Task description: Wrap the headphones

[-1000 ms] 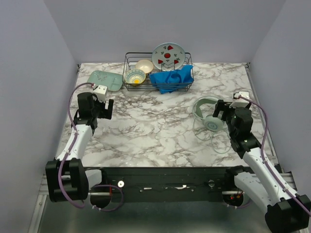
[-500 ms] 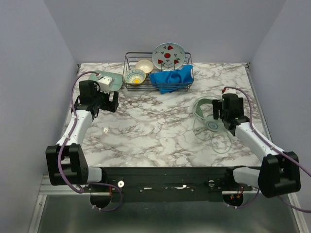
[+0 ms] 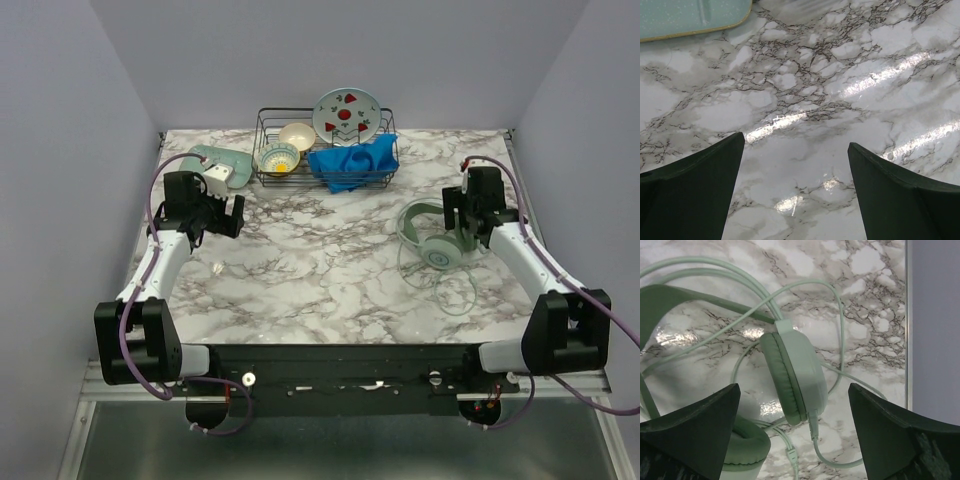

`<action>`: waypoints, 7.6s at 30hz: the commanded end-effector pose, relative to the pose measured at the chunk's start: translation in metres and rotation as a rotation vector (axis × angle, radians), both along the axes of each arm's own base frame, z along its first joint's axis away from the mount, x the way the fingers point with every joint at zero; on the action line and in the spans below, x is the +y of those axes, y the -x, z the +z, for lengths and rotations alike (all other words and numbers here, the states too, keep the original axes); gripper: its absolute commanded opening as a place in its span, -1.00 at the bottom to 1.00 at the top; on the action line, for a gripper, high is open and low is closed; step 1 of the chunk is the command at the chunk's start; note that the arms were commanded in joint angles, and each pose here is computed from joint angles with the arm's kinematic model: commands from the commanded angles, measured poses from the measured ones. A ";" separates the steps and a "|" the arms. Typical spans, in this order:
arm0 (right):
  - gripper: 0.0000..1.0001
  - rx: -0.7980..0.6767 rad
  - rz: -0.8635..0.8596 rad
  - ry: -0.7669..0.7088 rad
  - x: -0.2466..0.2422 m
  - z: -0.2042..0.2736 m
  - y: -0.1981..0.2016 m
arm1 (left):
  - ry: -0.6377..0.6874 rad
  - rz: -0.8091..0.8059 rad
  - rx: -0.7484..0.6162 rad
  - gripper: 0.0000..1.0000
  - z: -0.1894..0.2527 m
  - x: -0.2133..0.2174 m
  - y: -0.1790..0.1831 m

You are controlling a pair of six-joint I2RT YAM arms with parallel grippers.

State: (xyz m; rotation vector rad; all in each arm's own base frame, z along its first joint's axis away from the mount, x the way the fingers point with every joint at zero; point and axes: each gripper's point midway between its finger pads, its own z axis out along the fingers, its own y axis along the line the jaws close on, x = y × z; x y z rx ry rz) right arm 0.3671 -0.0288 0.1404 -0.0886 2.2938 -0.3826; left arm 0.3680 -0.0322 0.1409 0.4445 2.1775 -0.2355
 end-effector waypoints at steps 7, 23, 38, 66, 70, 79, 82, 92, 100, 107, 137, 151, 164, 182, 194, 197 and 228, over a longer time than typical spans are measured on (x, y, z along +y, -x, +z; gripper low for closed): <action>0.80 0.273 0.002 -0.003 -0.019 -0.068 0.009 | 0.007 -0.016 -0.016 0.98 0.008 -0.004 0.003; -0.99 0.208 0.114 0.128 0.001 -0.042 -0.001 | 0.026 -0.040 -0.054 0.87 0.039 -0.010 0.006; -0.99 -0.133 0.546 0.189 0.236 0.077 0.011 | 0.102 -0.236 -0.058 0.93 0.109 -0.073 0.032; -0.99 -0.311 0.830 -0.016 0.373 0.131 0.036 | -0.068 -0.189 -0.030 0.50 0.046 -0.089 0.011; -0.99 -0.320 0.846 -0.027 0.375 0.129 0.037 | -0.036 -0.222 -0.027 -0.48 0.049 -0.095 0.018; 0.24 -0.354 0.907 -0.076 0.383 0.138 0.044 | -0.054 -0.223 -0.126 -1.00 0.087 -0.090 0.025; 0.79 -0.390 0.964 -0.108 0.382 0.149 0.056 | -0.099 -0.227 -0.147 -1.00 0.092 -0.084 0.023; 1.00 -0.598 1.304 -0.244 0.365 0.193 0.130 | -0.257 -0.420 -0.235 -1.00 0.124 -0.083 0.032; 0.84 -0.578 1.317 -0.249 0.332 0.175 0.120 | -0.287 -0.669 -0.263 -1.00 0.140 -0.099 0.062; 0.78 -0.516 1.371 -0.130 0.342 0.141 0.105 | -0.271 -0.762 -0.268 -1.00 0.144 -0.110 0.077; -0.99 -0.779 1.393 -0.286 0.309 0.205 0.160 | -0.104 0.039 -0.171 -1.00 0.132 -0.032 -0.065; 0.50 -0.594 0.943 -0.153 0.237 0.092 0.120 | 0.120 0.128 -0.440 -1.00 0.269 -0.023 -0.043; 1.00 -0.438 0.705 0.019 0.208 0.085 0.087 | 0.154 0.131 -0.594 -1.00 0.351 -0.021 0.013; 1.00 -0.696 0.980 -0.370 0.360 0.107 0.069 | 0.228 0.081 -0.652 -1.00 0.399 -0.032 0.046; 0.09 -0.665 0.890 -0.434 0.370 0.068 0.040 | 0.251 0.066 -0.679 -1.00 0.416 -0.034 0.059; -0.57 -0.641 0.883 -0.434 0.373 0.058 0.036 | 0.257 0.065 -0.674 -1.00 0.416 -0.035 0.056; -0.99 -0.339 0.542 0.509 0.222 0.203 0.043 | -0.599 -0.017 -0.493 -1.00 0.180 -0.100 -0.057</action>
